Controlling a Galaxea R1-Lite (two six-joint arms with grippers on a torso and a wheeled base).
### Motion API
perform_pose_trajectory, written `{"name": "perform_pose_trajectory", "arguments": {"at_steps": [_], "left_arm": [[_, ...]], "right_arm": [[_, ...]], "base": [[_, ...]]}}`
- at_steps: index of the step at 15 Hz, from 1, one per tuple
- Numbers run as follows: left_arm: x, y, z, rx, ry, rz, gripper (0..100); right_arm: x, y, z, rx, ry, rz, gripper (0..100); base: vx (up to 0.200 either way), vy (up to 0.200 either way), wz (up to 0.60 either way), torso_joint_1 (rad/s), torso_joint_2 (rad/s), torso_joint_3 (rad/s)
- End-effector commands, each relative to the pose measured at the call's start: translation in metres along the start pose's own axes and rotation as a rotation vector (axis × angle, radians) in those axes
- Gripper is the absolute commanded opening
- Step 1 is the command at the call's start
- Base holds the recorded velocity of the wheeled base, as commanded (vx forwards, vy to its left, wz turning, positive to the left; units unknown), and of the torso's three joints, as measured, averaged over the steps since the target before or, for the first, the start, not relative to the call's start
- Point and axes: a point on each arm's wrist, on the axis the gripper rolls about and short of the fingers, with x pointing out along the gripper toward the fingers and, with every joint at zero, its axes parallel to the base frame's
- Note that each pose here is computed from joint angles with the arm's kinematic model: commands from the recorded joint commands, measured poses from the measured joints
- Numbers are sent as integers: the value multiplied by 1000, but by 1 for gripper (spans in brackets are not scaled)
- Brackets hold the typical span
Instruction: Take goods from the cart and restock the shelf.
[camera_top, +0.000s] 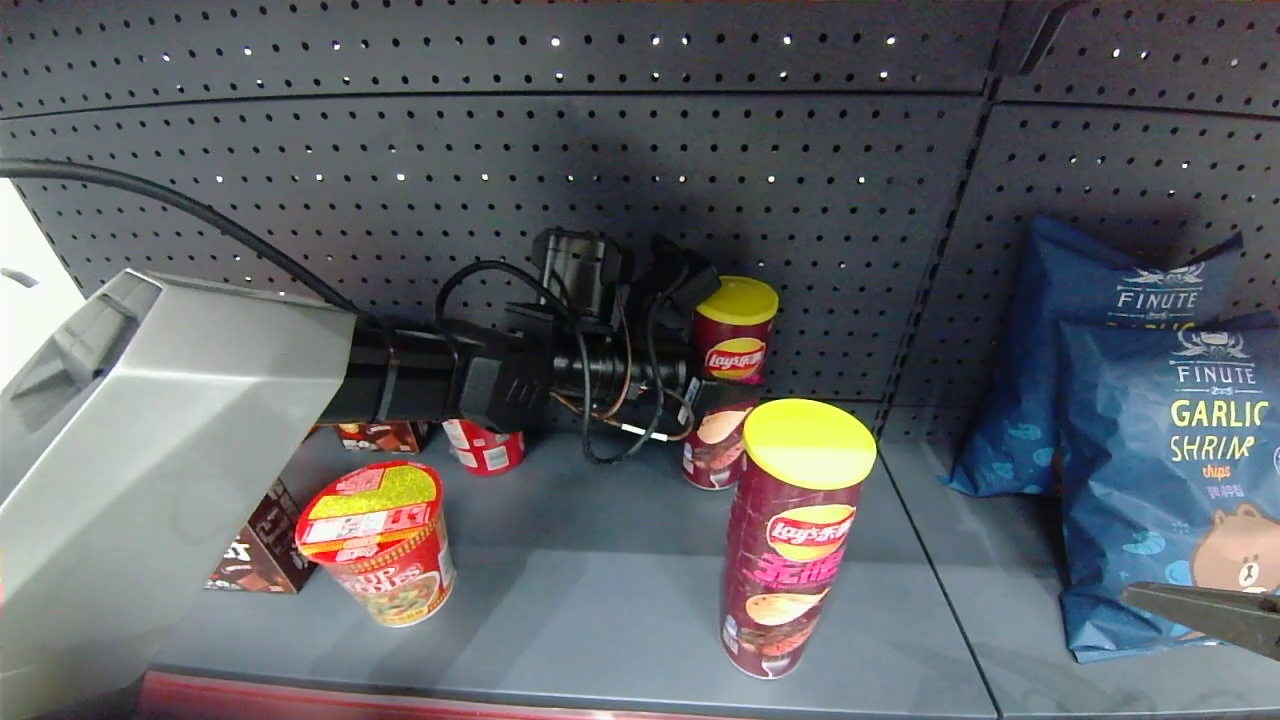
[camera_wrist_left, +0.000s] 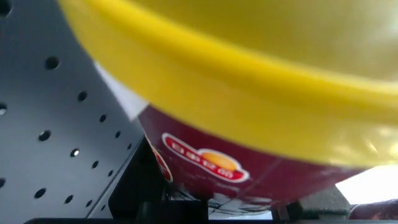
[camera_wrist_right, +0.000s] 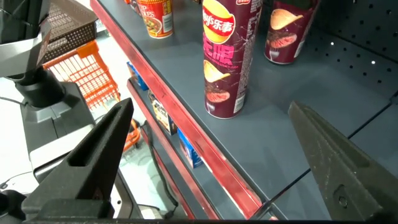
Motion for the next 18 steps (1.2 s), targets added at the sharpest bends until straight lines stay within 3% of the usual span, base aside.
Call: {"name": "perform_pose_trajectory", "arguments": {"at_steps": [1,8,13,18], "left_arm": [[1,-1,-1,-1,2,-3,100],[1,-4,-1,-1,6,-8,100],[-39,-11,3,-10,17,26,100],[-92,-14,18,3,-23,94,100]], "right_arm": [[0,0,0,0,1,0,100],[0,0,-2,1,6,0,100],[6,-2,-3,9,34,0,100],[14,-3,-13,40,97,4,100]], "base": [[0,0,0,0,0,0],[0,0,0,0,0,0],[0,0,0,0,0,0],[0,0,0,0,0,0]]}}
